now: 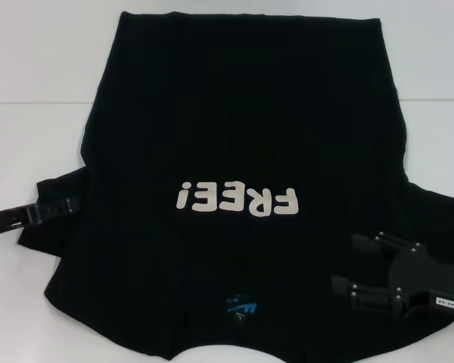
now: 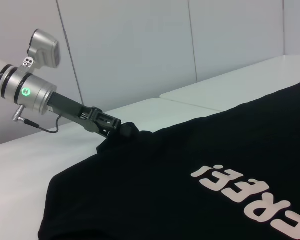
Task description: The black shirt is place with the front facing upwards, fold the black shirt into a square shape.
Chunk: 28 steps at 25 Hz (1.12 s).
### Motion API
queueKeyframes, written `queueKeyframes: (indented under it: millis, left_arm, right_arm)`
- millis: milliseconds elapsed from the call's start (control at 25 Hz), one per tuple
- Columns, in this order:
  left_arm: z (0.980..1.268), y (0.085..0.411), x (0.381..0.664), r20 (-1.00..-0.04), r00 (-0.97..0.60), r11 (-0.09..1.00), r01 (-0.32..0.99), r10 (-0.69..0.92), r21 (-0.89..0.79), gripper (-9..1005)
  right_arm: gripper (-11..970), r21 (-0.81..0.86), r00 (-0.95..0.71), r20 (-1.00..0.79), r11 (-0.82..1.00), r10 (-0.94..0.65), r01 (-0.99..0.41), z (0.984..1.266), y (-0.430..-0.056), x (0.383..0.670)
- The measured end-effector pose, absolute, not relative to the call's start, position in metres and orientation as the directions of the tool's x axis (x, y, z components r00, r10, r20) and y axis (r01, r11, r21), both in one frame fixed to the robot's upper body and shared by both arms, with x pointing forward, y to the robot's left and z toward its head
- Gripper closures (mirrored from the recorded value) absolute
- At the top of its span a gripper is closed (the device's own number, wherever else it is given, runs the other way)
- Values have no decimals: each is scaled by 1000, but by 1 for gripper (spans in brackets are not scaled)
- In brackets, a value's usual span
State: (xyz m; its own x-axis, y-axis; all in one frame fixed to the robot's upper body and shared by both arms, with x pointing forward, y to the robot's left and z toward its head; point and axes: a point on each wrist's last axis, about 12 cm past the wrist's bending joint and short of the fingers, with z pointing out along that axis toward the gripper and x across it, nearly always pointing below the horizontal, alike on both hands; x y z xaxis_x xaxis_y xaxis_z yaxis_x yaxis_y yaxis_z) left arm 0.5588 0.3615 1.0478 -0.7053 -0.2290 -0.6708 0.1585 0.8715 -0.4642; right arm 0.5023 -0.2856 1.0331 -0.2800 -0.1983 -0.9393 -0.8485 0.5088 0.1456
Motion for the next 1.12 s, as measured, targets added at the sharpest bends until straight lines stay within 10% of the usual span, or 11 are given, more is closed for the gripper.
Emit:
queueKeyframes:
  millis: [560, 1120]
  left_arm:
    - [1050, 358, 560, -689, -701, 876, 199, -186, -439, 339]
    - [1050, 357, 560, -689, -705, 876, 213, -168, -432, 898]
  right_arm:
    - [42, 146, -279, -941, 514, -192, -845, 1034, -287, 502]
    - [43, 144, -276, -941, 509, -194, -849, 1034, -286, 503]
